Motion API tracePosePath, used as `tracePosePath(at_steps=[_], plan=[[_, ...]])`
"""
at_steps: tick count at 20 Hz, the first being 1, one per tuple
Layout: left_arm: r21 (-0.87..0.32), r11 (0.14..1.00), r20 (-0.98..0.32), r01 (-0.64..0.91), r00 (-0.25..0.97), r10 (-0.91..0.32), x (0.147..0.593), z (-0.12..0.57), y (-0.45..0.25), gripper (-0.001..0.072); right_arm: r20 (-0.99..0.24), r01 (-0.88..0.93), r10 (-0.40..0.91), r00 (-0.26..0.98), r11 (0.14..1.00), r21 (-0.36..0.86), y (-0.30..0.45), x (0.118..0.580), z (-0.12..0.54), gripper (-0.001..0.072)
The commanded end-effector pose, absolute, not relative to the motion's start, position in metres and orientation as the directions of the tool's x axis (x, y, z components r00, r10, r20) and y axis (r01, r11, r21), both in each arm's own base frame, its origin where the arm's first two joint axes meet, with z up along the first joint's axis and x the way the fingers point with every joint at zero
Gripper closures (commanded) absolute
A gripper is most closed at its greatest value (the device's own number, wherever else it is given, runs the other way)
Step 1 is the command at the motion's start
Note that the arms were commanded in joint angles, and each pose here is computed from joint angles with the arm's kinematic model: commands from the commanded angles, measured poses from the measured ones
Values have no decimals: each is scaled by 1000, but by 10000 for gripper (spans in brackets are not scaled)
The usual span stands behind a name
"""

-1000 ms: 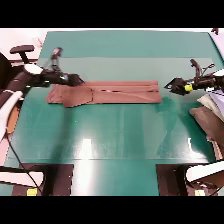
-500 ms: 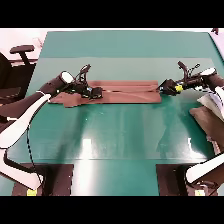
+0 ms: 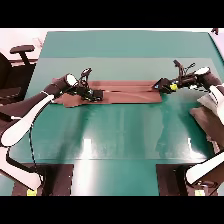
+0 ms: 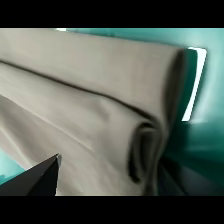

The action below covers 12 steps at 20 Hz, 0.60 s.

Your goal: Fold the shirts.

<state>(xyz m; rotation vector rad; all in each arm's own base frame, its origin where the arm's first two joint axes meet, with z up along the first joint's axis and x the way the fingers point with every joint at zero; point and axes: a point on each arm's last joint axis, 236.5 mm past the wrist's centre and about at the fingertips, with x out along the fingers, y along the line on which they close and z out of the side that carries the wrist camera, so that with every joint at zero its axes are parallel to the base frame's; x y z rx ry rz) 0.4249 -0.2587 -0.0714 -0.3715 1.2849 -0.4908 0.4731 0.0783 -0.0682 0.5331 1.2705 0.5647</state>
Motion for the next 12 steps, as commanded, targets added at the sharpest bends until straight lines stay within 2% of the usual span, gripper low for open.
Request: tracePosePath(at_steps=[1,2,4,12], plan=[[-517,846,-821,131,203,-533,425,-75,-257,690,-732,-129,657,182,754,645,100,472,-70,65],[-518,846,-821,130,203,-534,425,-75,-257,690,-732,-140,660,169,751,645,107,470,-70,175],[-528,841,-817,117,201,-541,425,-74,-259,690,-726,-155,668,161,744,650,116,469,-69,700],[-532,833,-812,154,185,-553,414,-73,-280,690,-670,-240,689,277,724,646,106,472,15,692]])
